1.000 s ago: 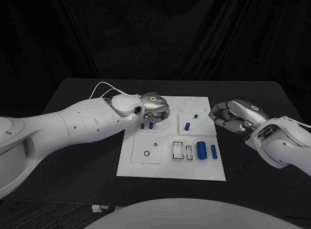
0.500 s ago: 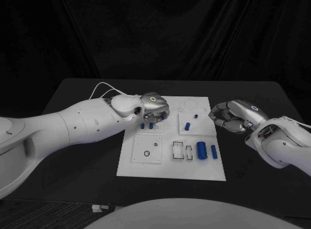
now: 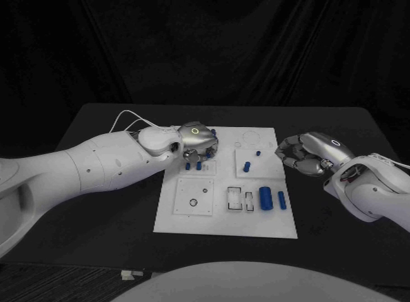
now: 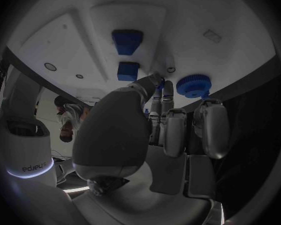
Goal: Assemble the parts on the task board
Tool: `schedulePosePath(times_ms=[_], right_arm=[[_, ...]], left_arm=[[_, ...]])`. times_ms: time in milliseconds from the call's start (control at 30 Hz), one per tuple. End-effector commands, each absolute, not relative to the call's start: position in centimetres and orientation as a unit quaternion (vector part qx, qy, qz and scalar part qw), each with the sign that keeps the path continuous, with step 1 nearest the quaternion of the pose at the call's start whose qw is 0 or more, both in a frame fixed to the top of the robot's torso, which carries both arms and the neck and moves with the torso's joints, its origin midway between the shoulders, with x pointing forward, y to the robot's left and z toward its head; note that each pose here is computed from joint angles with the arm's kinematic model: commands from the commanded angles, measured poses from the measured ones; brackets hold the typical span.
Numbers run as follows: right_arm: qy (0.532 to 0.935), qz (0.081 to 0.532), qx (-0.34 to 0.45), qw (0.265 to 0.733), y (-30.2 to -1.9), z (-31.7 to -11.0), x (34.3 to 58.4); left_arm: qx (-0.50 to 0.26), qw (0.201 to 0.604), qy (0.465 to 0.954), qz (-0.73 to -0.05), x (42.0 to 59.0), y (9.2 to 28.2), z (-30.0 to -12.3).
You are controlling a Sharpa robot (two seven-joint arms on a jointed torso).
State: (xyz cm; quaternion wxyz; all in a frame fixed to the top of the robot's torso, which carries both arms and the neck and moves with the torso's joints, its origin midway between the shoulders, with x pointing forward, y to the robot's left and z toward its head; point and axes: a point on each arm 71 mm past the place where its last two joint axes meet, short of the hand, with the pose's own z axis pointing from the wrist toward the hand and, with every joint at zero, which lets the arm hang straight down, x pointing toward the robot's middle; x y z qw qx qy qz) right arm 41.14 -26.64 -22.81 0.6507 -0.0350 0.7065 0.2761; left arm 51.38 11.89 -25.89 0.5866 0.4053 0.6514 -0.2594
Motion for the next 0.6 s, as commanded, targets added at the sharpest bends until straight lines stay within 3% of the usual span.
schedulePosePath(times_ms=[33, 233, 600], right_arm=[[0.713, 0.268, -0.031, 0.648, -26.8, -23.0, 41.1], [0.715, 0.267, -0.031, 0.645, -26.9, -23.2, 41.1], [0.720, 0.265, -0.031, 0.640, -26.9, -23.6, 41.0]], left_arm=[[0.406, 0.613, 0.620, -0.273, 51.1, 12.0, -24.8], [0.406, 0.626, 0.611, -0.264, 51.6, 13.5, -22.6], [0.404, 0.619, 0.626, -0.250, 51.7, 15.0, -22.1]])
